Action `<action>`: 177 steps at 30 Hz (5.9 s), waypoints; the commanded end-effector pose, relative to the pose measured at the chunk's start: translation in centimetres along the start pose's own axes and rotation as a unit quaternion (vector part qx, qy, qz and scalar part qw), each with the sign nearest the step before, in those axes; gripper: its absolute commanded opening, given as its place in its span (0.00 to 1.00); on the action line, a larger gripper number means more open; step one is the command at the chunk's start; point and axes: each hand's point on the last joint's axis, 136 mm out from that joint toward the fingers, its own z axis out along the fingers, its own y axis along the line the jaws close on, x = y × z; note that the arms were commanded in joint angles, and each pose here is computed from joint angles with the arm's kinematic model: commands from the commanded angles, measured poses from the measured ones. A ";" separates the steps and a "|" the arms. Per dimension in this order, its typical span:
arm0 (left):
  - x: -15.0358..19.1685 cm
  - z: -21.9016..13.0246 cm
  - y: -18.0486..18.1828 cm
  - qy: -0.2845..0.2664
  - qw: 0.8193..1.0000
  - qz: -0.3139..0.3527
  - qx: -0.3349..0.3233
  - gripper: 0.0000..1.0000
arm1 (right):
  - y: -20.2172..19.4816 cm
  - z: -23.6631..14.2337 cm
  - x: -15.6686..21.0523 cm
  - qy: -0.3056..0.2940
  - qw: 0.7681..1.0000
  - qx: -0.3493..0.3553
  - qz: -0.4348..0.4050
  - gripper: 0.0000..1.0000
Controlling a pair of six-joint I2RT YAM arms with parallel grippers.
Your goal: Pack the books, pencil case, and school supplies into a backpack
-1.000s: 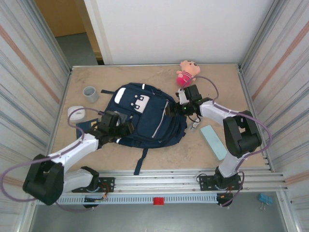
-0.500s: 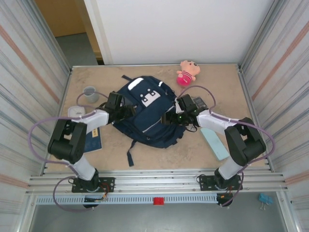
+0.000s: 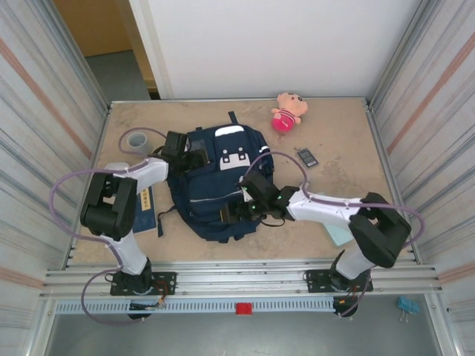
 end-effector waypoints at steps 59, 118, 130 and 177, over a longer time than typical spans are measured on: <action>15.1 -5.0 -6.0 0.057 0.668 0.729 0.138 0.87 | -8.3 -8.1 -1.9 -0.113 0.990 -0.061 0.061 0.90; 13.8 -1.8 -8.2 -0.085 0.674 0.733 0.013 0.16 | -6.8 -7.0 -2.1 -0.118 0.987 -0.101 0.039 0.91; 11.6 -14.3 -9.7 -0.107 0.706 0.669 0.207 0.00 | -9.2 -8.5 -6.5 -0.200 0.976 -0.082 -0.005 0.96; 4.1 -22.4 -5.0 -0.170 0.771 0.563 0.244 0.00 | -7.0 -1.0 -5.5 -0.201 0.905 -0.126 -0.353 0.00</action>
